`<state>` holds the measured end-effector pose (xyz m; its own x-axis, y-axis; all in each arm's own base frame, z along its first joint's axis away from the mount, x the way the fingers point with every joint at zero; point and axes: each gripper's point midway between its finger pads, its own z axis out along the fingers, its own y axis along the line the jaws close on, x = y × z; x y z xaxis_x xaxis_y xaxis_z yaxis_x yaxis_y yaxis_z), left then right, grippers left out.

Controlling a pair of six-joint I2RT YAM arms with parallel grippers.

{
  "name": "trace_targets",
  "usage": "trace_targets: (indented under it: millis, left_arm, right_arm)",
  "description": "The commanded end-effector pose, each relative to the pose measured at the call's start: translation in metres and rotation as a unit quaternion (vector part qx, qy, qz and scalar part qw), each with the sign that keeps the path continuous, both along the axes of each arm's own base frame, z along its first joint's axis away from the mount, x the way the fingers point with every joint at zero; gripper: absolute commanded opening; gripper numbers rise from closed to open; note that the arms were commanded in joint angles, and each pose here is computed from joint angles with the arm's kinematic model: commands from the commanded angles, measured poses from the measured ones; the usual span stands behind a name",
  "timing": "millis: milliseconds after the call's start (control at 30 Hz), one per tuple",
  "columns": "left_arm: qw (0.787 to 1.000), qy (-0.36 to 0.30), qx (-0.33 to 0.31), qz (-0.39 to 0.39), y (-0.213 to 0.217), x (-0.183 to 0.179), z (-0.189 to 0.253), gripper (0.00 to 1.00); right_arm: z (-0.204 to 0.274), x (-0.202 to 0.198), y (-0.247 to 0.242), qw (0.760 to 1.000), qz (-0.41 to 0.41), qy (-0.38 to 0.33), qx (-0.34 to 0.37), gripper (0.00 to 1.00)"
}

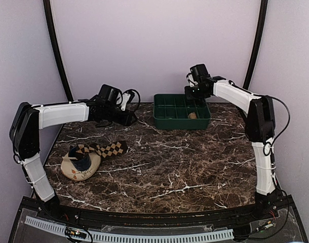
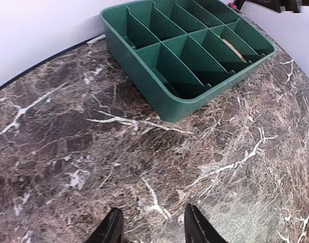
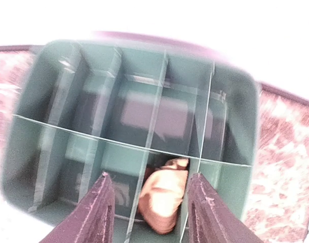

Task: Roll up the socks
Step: Place the sock in the storage box, then pick up the sock from the center of the board.

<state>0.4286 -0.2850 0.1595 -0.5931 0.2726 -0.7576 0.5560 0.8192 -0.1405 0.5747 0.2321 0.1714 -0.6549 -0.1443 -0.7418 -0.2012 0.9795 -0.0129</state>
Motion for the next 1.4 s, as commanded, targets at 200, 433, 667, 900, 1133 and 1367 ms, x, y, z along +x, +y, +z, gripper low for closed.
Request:
trace_targets:
  millis: [200,433,667,900,1133,1367]
  left_arm:
    - [0.994,-0.061,-0.005,0.088,0.059,-0.024,0.067,0.47]
    - [0.981,-0.065,-0.012,0.184,0.111,-0.052,0.076,0.49]
    - [0.963,-0.067,-0.035,0.258,0.152,-0.086,0.088,0.52]
    - [0.946,-0.088,-0.065,0.305,0.178,-0.108,0.113,0.58]
    - [0.925,-0.094,-0.079,0.361,0.205,-0.124,0.122,0.64]
    - [0.906,-0.109,-0.101,0.395,0.223,-0.138,0.131,0.74]
  right_arm:
    - [0.070,-0.081,0.071,0.991,0.092,-0.093,0.008,0.48]
    - [0.047,-0.173,0.160,0.973,0.215,-0.083,0.020,0.49]
    - [0.013,-0.256,0.245,0.939,0.335,-0.079,0.003,0.51]
    - [-0.008,-0.321,0.315,0.902,0.418,-0.100,-0.022,0.53]
    - [-0.013,-0.353,0.357,0.868,0.475,-0.144,-0.024,0.54]
    - [-0.012,-0.358,0.394,0.842,0.501,-0.195,-0.041,0.56]
